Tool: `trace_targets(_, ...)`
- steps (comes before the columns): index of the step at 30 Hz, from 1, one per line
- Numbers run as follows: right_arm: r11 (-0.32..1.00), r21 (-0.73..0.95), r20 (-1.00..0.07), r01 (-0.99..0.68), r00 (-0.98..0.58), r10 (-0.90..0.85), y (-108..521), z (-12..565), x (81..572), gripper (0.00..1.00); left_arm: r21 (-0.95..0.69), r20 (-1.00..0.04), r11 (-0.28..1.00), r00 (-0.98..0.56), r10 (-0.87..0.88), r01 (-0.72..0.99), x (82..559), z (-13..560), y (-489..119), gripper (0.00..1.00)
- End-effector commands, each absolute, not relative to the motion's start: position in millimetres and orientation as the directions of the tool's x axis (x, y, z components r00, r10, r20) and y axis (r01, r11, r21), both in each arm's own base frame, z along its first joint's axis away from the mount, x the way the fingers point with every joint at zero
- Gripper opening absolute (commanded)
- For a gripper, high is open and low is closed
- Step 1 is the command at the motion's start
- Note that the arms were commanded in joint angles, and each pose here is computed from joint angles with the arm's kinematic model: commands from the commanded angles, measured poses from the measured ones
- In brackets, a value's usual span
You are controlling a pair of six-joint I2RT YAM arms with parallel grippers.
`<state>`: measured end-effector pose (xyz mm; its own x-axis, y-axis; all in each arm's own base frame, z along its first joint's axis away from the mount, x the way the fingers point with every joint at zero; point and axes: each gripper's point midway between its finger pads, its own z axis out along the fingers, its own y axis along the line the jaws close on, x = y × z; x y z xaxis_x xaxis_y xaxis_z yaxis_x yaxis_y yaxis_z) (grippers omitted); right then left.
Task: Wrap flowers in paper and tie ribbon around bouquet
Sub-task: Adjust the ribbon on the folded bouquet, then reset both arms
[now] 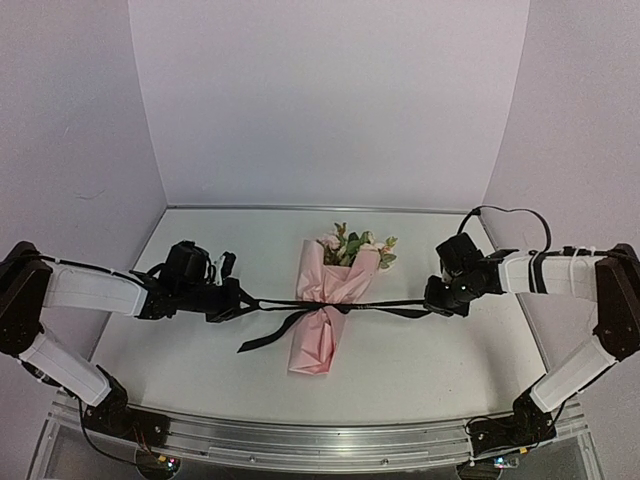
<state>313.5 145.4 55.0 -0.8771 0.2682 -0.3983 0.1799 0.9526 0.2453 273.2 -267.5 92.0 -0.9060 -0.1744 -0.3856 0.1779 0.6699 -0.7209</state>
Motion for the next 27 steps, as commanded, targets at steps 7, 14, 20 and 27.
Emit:
trace_targets(7, 0.976, 0.138, -0.402, 0.17, -0.891, 0.212, 141.3, 40.8, 270.5, 0.36, -0.64, -0.461, 0.742, -0.873, -0.16, 0.201, 294.8, 87.7, -278.5, 0.16)
trace_targets(14, 0.944, 0.328, -0.452, 0.041, -0.871, 0.195, 187.4, 92.1, 270.4, 0.98, -0.611, -0.615, 0.731, -0.764, -0.195, 0.305, 321.6, 156.8, -280.4, 0.89)
trace_targets(20, 0.929, 0.368, -0.607, 0.026, -0.751, 0.262, 177.6, 162.2, 287.9, 0.98, -0.595, -0.698, 0.751, -0.647, -0.306, 0.287, 364.3, 228.0, -246.2, 1.0)
trace_targets(27, 0.93, 0.369, -0.709, -0.007, -0.649, 0.276, 165.7, 218.4, 293.4, 0.98, -0.532, -0.794, 0.808, -0.48, -0.372, 0.253, 380.8, 304.7, -217.2, 1.0)
